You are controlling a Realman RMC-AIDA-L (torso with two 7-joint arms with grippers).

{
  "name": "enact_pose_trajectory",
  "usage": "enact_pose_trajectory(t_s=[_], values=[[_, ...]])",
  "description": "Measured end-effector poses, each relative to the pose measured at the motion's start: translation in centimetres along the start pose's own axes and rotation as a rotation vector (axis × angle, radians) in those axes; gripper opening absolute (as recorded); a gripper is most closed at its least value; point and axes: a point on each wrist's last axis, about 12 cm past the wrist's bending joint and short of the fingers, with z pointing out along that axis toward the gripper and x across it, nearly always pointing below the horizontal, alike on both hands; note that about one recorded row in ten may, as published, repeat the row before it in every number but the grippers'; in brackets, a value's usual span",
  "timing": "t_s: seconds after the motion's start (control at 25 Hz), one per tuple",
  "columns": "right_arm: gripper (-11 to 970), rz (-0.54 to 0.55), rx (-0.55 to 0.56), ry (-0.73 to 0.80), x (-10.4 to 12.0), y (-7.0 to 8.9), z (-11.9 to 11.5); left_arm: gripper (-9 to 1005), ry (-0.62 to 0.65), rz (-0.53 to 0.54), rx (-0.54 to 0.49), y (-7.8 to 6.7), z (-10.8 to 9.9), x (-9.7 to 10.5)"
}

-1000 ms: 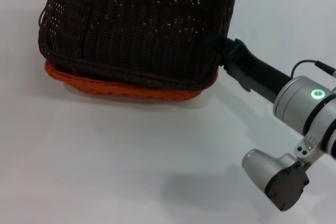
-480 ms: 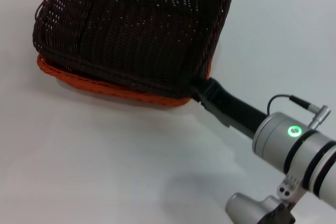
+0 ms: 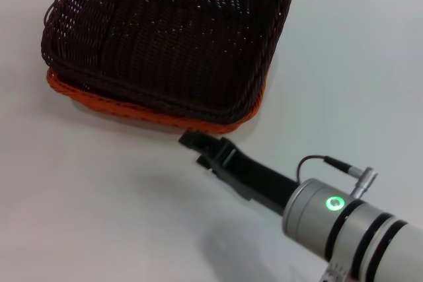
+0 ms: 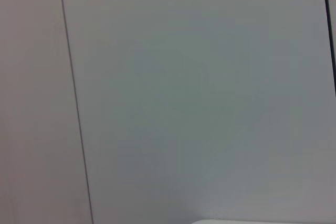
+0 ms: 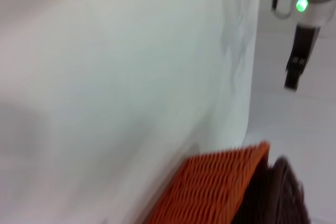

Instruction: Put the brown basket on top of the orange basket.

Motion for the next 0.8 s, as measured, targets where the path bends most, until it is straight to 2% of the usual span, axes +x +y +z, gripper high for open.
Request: enact_pose_trajectory(t_s=[0.2,0.28,0.32,0.36,0.4,0.48,0.52,0.56,0.68,0.72,0.76,0.8], values=[[528,0.004,0.087,-0.003,-0.3,-1.4,0.5,811,0.002,0.002,0.0,0.0,0.0,0.1],[528,0.034,0.2,0.043,0.4,-2.9,0.6,811,0.003,0.003,0.0,0.0,-0.1,0.1],[528,0.071,0.323,0.092,1.0,-4.3,0.6,811,0.004,0.003,0.0,0.1,-0.1,0.1],[528,0.086,0.38,0.121,1.3,-4.9,0.6,811,0.005,0.003,-0.002,0.1,-0.1,0.1],[527,0.086,0.38,0.121,1.3,-4.9,0.6,811,0.006,0.003,-0.004,0.1,-0.1,0.1],[527,0.111,0.463,0.187,2.1,-5.4,0.6,811,0.007,0.001,-0.008,0.2,-0.2,0.2],[527,0.151,0.518,0.261,3.3,-5.4,0.8,811,0.007,-0.004,-0.011,0.4,-0.3,0.2],[527,0.151,0.518,0.261,3.3,-5.4,0.8,811,0.007,-0.004,-0.011,0.4,-0.3,0.2],[527,0.334,0.646,0.348,5.6,-6.1,0.3,811,-0.006,-0.009,-0.014,0.4,-0.3,0.1],[527,0.582,0.774,0.373,7.5,-6.6,-0.9,811,-0.02,-0.01,-0.021,0.5,-0.4,0.0],[527,0.582,0.774,0.373,7.5,-6.6,-0.9,810,-0.024,-0.011,-0.023,0.6,-0.5,0.0],[527,0.655,0.809,0.372,7.9,-6.6,-1.3,810,-0.024,-0.011,-0.023,0.6,-0.5,0.0]])
